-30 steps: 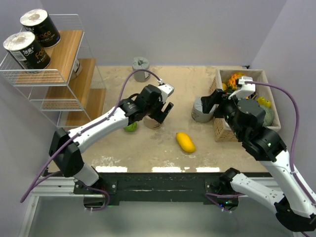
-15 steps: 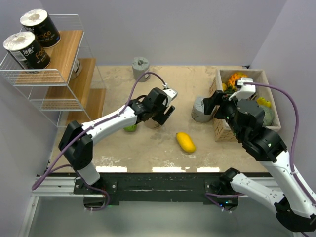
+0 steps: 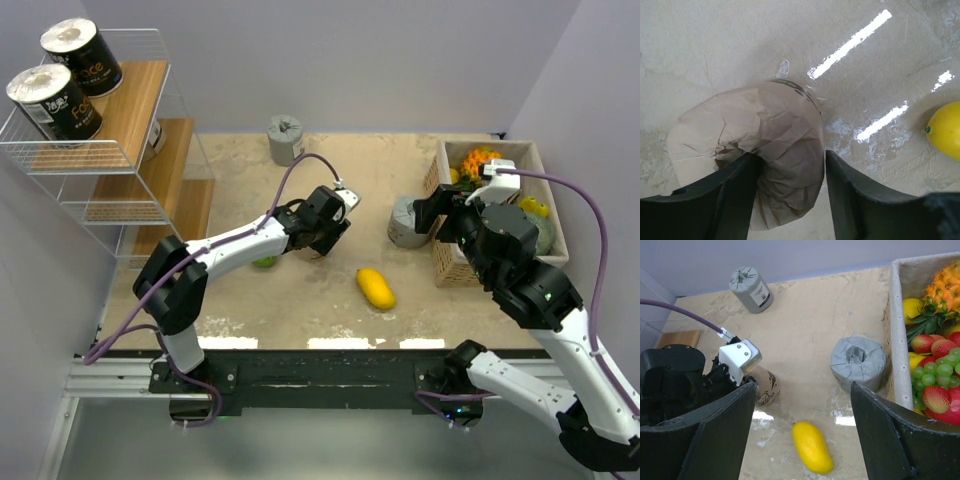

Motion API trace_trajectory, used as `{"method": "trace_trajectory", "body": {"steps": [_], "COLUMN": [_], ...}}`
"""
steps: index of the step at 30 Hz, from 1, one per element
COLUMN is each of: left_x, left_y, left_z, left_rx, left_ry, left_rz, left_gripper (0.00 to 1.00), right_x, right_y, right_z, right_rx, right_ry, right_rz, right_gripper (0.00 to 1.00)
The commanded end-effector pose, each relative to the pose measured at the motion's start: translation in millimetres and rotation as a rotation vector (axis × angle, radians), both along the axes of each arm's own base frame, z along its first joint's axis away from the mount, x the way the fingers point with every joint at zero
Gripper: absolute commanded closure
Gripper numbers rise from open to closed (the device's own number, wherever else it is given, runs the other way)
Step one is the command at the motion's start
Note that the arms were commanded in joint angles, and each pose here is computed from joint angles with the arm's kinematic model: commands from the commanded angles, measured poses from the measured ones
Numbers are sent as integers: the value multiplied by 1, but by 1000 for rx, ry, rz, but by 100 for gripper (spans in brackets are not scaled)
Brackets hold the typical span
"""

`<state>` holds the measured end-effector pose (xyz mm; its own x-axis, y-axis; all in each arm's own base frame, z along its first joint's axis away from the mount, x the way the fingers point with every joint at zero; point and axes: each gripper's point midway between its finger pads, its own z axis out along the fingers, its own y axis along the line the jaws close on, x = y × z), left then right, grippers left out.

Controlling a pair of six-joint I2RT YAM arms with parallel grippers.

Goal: Place and organize the paper towels onto the shelf

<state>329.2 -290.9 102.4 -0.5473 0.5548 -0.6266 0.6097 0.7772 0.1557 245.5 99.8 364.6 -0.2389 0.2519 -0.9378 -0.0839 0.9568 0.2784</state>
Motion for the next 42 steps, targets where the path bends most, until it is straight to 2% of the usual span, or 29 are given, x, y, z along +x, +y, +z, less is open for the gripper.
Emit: {"method": "trace_trajectory", "body": {"steps": [1, 6, 14, 21, 23, 30, 36, 42], "left_x": [8, 12, 23, 40, 43, 48, 44, 28], "left_y": [6, 10, 27, 48, 63, 121, 185, 223], "left_z": [11, 33, 75, 154, 169, 230, 258, 276], "left_rx": [11, -1, 41, 88, 141, 172, 159, 195], "left_ry": [-58, -112, -217, -381, -417, -509, -547, -600], "left_rz": [32, 61, 108, 176, 218, 366, 542, 642], "left_gripper": [44, 52, 57, 57, 57, 57, 59, 59], "right_x": [2, 3, 3, 2, 3, 1, 0, -1], "right_y": [-3, 0, 2, 4, 5, 10, 10, 12], "right_z": [6, 4, 9, 12, 13, 14, 10, 6], "right_rx": [6, 8, 17, 21, 27, 44, 48, 47], "right_ry": [-24, -20, -28, -27, -25, -18, -6, -6], "right_rz": [-18, -11, 1, 11, 16, 34, 40, 54], "right_gripper": [20, 20, 20, 20, 20, 20, 20, 19]}}
